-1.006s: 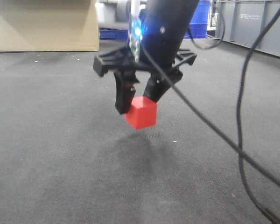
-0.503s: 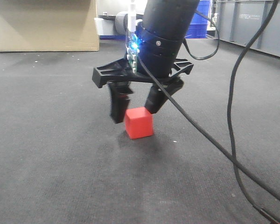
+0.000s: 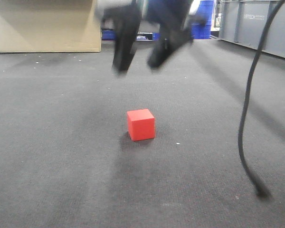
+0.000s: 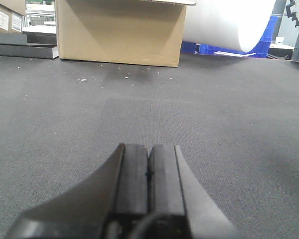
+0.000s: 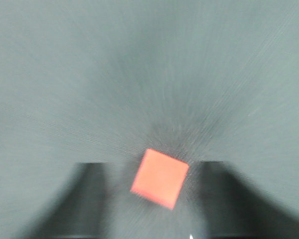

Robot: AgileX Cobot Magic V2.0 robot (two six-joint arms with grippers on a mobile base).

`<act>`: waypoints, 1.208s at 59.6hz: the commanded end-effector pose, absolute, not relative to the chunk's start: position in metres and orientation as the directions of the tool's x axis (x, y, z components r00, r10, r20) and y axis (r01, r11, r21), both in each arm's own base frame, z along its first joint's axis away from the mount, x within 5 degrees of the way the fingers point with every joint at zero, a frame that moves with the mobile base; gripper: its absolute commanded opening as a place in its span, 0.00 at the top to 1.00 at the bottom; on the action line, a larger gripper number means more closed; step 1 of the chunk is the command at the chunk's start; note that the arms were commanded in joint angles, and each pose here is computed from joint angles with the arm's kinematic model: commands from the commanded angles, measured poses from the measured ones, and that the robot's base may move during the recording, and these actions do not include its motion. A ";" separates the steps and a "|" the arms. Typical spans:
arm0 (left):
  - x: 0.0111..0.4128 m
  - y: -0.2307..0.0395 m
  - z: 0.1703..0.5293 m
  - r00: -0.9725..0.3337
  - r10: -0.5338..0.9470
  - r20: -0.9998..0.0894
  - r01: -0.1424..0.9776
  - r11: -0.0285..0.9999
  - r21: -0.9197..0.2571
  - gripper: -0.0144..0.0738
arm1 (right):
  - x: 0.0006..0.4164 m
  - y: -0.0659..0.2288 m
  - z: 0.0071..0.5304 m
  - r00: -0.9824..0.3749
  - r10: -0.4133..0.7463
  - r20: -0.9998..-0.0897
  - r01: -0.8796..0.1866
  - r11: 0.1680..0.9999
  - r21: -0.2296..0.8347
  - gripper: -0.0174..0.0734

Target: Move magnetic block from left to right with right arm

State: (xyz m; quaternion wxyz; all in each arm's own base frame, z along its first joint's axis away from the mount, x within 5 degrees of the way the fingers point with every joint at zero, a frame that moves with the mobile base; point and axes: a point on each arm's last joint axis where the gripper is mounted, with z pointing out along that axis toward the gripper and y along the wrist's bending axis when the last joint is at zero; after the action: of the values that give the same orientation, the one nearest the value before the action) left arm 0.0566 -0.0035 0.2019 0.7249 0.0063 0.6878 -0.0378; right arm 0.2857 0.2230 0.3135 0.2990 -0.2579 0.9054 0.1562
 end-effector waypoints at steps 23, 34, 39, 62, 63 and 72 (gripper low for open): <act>0.055 -0.003 0.207 0.143 -0.056 -0.988 0.069 0.997 -0.047 0.97 | 0.179 0.140 0.367 -0.446 -0.159 -0.881 -0.580 0.801 0.149 0.75; 0.055 -0.003 0.207 0.143 -0.056 -0.988 0.069 0.997 -0.047 0.97 | 0.133 0.104 0.355 -0.330 -0.063 -0.942 -0.588 0.795 0.152 0.75; 0.055 -0.003 0.207 0.143 -0.056 -0.988 0.069 0.997 -0.047 0.97 | 0.115 0.090 0.347 -0.288 -0.030 -0.957 -0.592 0.792 0.153 0.75; 0.055 -0.003 0.207 0.143 -0.056 -0.988 0.069 0.997 -0.047 0.97 | 0.051 0.042 0.336 -0.094 0.114 -0.989 -0.621 0.770 0.148 0.75; 0.055 -0.003 0.207 0.143 -0.056 -0.988 0.069 0.997 -0.047 0.97 | 0.050 0.042 0.337 -0.090 0.117 -0.989 -0.621 0.770 0.148 0.75; 0.055 -0.003 0.207 0.143 -0.056 -0.988 0.069 0.997 -0.047 0.97 | 0.047 0.040 0.338 -0.078 0.127 -0.989 -0.623 0.768 0.147 0.75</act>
State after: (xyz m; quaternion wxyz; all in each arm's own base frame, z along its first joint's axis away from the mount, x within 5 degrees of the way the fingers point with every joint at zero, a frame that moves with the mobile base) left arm 0.0566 -0.0035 0.2019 0.7249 0.0063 0.6878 -0.0378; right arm 0.0474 0.0406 0.3212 0.6151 -0.1991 0.7127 0.2721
